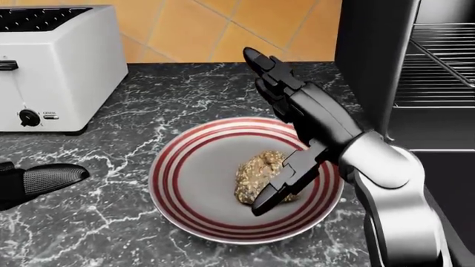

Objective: Place the bread on the top rack of the toaster oven.

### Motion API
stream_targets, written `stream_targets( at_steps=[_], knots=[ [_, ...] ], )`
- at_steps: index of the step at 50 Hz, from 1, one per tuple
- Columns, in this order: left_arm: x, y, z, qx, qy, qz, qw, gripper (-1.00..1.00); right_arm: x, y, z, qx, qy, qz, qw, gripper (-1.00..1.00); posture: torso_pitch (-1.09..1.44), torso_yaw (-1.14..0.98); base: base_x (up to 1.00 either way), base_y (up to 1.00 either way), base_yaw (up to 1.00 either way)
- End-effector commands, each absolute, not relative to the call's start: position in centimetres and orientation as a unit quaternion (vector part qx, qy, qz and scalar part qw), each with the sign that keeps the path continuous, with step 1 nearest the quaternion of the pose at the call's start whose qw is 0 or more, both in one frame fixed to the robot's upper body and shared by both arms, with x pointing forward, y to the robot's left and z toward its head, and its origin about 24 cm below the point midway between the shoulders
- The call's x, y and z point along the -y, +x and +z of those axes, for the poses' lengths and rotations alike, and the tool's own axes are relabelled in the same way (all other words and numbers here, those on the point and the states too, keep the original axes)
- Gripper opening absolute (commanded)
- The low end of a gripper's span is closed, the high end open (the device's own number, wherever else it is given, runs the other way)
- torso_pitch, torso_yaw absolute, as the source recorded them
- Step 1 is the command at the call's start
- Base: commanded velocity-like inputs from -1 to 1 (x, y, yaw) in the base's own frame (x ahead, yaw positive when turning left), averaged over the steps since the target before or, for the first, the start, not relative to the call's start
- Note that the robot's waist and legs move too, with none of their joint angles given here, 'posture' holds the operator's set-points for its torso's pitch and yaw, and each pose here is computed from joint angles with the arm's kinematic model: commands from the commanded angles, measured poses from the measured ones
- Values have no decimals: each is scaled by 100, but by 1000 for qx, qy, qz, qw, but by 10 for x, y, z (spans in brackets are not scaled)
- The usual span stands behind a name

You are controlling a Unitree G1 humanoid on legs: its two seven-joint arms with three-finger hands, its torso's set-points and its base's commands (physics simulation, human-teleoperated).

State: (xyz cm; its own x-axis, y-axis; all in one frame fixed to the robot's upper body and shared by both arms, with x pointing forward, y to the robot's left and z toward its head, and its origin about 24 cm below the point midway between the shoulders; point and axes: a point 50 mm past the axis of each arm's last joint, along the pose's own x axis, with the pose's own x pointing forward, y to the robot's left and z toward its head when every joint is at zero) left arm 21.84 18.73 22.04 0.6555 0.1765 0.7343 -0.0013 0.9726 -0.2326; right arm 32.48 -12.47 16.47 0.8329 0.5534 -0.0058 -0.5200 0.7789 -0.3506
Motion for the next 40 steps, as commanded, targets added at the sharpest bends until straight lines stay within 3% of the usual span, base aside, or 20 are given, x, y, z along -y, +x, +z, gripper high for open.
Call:
stream_targets(
  at_steps=[1,40],
  knots=[
    [-186,214,230,438,-104,42,892,100,124,325,184,95,-182,278,938,100,-33,0,0,0,0],
    [-186,216,231,438,-102,43,892,100,131,344,168,59,-182,283,940,100,-33,0,0,0,0]
  ],
)
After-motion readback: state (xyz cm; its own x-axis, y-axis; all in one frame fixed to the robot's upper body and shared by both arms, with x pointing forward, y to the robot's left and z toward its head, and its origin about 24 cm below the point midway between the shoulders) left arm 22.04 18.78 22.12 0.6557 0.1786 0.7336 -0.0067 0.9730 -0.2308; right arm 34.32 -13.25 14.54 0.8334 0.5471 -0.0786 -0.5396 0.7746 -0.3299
